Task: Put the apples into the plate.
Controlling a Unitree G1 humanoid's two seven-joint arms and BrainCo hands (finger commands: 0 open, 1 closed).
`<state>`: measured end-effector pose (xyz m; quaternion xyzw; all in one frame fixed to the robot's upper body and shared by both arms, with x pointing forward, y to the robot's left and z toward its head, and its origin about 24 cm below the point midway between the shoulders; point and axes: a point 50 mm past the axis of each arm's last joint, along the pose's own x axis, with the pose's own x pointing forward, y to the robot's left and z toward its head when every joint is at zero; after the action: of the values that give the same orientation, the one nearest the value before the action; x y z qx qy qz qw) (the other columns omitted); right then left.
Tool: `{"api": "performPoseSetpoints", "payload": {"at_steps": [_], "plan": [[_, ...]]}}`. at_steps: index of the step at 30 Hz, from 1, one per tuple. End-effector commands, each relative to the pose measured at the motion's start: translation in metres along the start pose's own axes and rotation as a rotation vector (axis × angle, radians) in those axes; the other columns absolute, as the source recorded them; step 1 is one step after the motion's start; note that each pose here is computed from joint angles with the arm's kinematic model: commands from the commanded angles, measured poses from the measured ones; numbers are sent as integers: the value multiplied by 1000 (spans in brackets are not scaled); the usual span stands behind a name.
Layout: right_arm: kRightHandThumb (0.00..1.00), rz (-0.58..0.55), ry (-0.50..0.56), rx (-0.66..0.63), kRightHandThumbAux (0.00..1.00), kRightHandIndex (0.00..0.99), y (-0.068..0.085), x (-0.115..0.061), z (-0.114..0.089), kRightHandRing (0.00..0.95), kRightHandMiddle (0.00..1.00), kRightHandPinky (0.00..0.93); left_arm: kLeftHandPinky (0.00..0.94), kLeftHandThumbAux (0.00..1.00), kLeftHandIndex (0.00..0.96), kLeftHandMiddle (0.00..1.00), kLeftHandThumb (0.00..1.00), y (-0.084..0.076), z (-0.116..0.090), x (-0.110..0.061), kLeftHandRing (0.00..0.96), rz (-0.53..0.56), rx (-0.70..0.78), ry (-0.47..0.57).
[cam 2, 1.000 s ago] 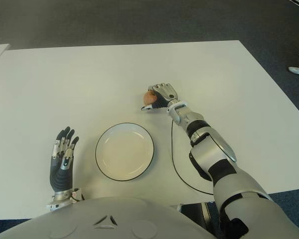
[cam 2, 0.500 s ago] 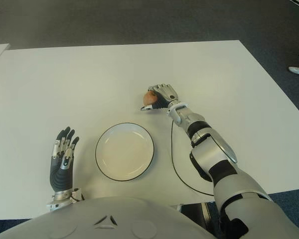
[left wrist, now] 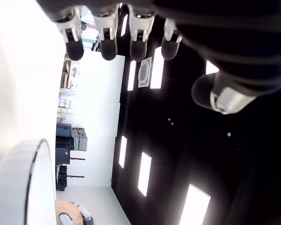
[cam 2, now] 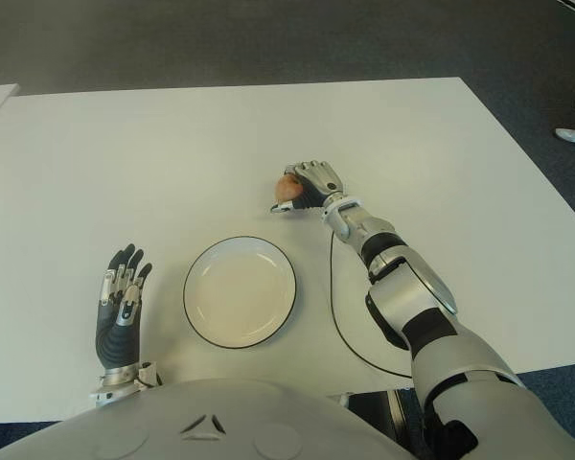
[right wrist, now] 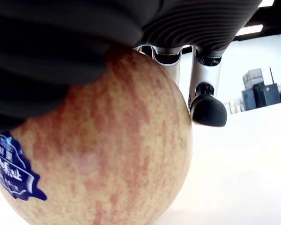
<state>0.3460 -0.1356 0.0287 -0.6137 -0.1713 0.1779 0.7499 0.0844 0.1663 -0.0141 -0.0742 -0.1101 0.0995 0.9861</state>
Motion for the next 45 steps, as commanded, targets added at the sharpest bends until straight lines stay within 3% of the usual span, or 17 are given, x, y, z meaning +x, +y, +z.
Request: {"api": "performPoseSetpoints", "payload": {"at_steps": [1,11,24,33,38,45], "plan": [[858,-69,-76,25,675,404,-13,4,7,867,536,842,18,416,3,0,68,-4,-7,-5,0,8,-22,53],[858,-205,-248,64,674,405,-37,-4,29,861,538,830,11,418,0,0,51,0,-11,-3,0,25,4,57],[856,-270,-361,-8,674,403,-47,-21,56,838,537,814,15,427,0,0,61,2,-13,-1,0,25,8,51],[854,-265,-451,28,675,400,-52,-40,72,824,535,805,20,419,4,0,60,2,-13,0,0,23,22,59],[854,-234,-526,48,675,399,-51,-60,90,822,535,807,20,414,5,0,56,1,-12,1,0,21,34,58],[854,-177,-575,52,675,398,-50,-77,100,819,535,805,22,420,8,0,56,-1,-10,1,0,21,30,55]]}}
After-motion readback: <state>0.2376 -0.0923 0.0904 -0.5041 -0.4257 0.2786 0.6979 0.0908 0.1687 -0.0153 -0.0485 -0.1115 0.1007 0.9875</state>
